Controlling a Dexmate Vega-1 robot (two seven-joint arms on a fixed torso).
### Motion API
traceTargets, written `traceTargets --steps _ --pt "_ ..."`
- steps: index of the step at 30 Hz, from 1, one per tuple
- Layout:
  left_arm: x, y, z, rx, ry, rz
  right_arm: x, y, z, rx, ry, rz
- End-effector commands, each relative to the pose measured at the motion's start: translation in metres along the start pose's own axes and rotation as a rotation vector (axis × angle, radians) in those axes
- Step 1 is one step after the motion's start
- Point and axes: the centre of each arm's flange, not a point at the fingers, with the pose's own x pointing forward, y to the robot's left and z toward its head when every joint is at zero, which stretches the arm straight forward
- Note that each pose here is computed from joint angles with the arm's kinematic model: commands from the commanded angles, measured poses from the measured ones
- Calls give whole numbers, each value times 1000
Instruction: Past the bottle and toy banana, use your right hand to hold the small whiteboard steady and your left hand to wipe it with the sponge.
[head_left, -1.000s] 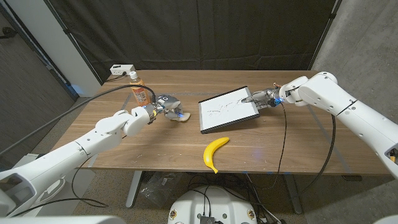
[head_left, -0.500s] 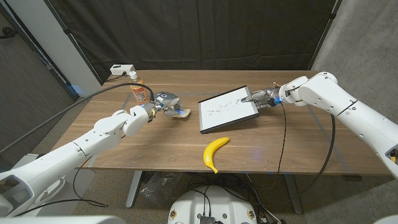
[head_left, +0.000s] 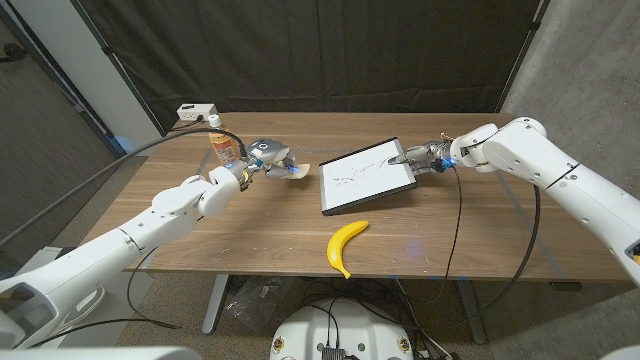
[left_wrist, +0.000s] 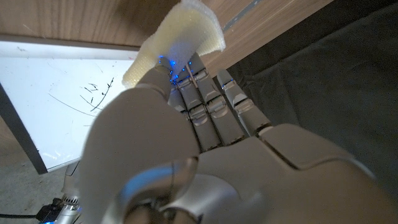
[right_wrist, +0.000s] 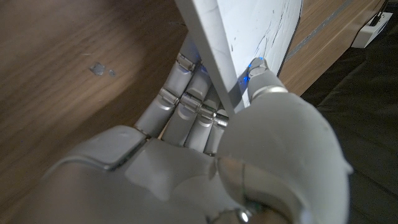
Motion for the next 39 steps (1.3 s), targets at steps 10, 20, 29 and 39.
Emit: traceTargets --steps 10,20,29,39 --pt "22 0 29 -177 -137 235 -6 3 3 1 -24 -2" --pt "39 -4 50 -225 -245 259 -5 4 7 1 -36 10" --pt "52 -10 65 -217 -300 261 -7 3 7 12 -48 15" --pt "59 -25 82 -233 -319 265 -9 4 6 20 -56 13"
